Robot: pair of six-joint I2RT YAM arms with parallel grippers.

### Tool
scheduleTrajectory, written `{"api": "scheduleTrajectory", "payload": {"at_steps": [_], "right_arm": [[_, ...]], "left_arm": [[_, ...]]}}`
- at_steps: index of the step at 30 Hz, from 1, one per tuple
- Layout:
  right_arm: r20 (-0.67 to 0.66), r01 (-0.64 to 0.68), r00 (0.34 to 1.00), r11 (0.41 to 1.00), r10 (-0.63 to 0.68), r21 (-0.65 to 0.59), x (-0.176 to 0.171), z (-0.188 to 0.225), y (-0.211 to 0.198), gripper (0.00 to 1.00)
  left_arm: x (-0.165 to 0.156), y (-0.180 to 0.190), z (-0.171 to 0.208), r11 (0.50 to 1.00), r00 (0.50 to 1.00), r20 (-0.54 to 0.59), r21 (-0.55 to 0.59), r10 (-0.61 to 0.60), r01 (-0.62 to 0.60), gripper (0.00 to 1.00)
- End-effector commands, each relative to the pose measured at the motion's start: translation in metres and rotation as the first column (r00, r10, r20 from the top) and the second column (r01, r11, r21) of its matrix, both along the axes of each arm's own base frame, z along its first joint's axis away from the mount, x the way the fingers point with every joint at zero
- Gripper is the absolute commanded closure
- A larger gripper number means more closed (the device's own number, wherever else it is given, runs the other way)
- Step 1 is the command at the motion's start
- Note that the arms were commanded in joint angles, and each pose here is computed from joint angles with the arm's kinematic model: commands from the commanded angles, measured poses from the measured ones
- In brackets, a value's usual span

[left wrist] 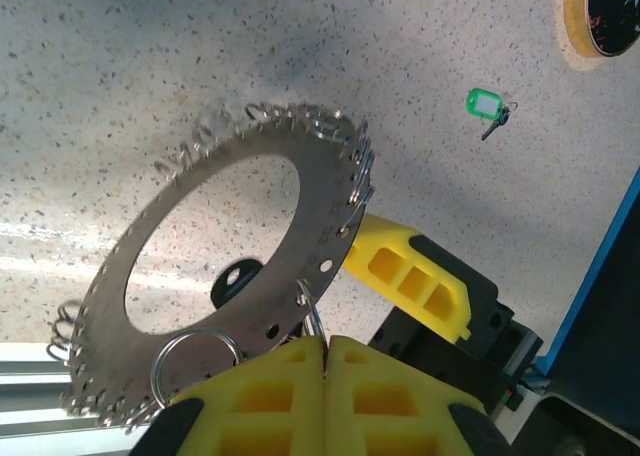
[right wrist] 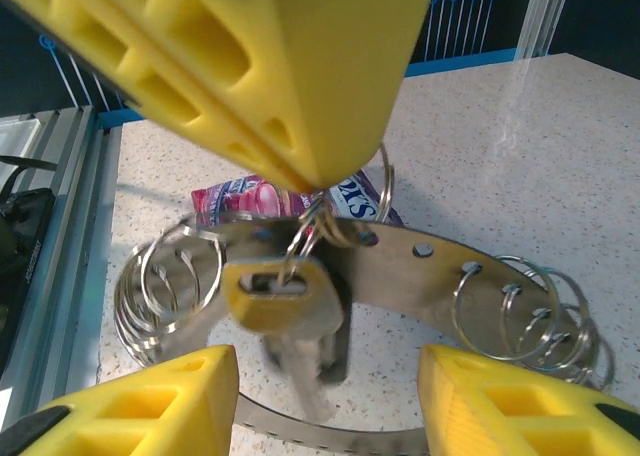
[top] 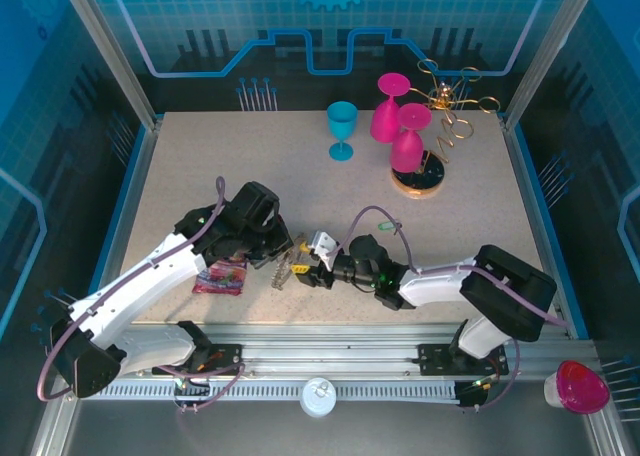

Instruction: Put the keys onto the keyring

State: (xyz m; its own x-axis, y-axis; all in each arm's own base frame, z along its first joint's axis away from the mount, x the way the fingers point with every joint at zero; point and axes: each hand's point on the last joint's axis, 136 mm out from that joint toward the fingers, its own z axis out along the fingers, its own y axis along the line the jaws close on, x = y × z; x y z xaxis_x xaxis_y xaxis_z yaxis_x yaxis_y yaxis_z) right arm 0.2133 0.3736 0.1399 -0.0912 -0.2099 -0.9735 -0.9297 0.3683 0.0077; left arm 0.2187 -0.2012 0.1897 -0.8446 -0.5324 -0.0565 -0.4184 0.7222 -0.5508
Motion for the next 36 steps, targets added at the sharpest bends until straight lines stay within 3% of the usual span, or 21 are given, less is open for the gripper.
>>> {"api": "scheduleTrajectory", "payload": {"at_steps": [1,7,13,19,22,31,36], "right_arm": [[0.026,-0.015,1.000,0.995,0.013,0.097,0.000,0.022,0.013,0.50],[0.031,-0.005,1.000,0.995,0.002,0.096,0.003,0.017,0.012,0.61],[0.032,-0.012,0.999,0.998,0.010,0.062,0.000,0.005,0.005,0.81],[0.032,0.013,0.999,1.000,-0.014,0.013,0.002,-0.010,-0.008,0.87],[0.039,0.012,0.999,1.000,-0.012,0.011,0.002,-0.007,-0.009,0.85],[0.145,-0.026,0.989,0.998,0.019,0.049,-0.008,0.022,-0.015,0.65],[0.215,-0.070,0.975,0.996,0.057,0.052,-0.012,0.025,-0.007,0.62]], "left_arm": [[-0.003,-0.004,0.001,0.997,0.999,-0.035,-0.072,0.034,-0.036,1.00],[-0.007,-0.007,-0.008,0.992,0.995,-0.082,-0.106,0.063,-0.072,1.00],[-0.006,-0.005,-0.007,0.989,0.993,-0.086,-0.113,0.083,-0.092,1.00],[-0.006,-0.001,-0.009,0.988,0.990,-0.096,-0.111,0.101,-0.112,1.00],[-0.007,0.000,-0.012,0.985,0.988,-0.105,-0.117,0.115,-0.127,1.00],[-0.005,-0.001,-0.020,0.976,0.979,-0.135,-0.138,0.150,-0.168,1.00],[-0.006,0.000,-0.022,0.972,0.976,-0.145,-0.147,0.162,-0.183,1.00]]}}
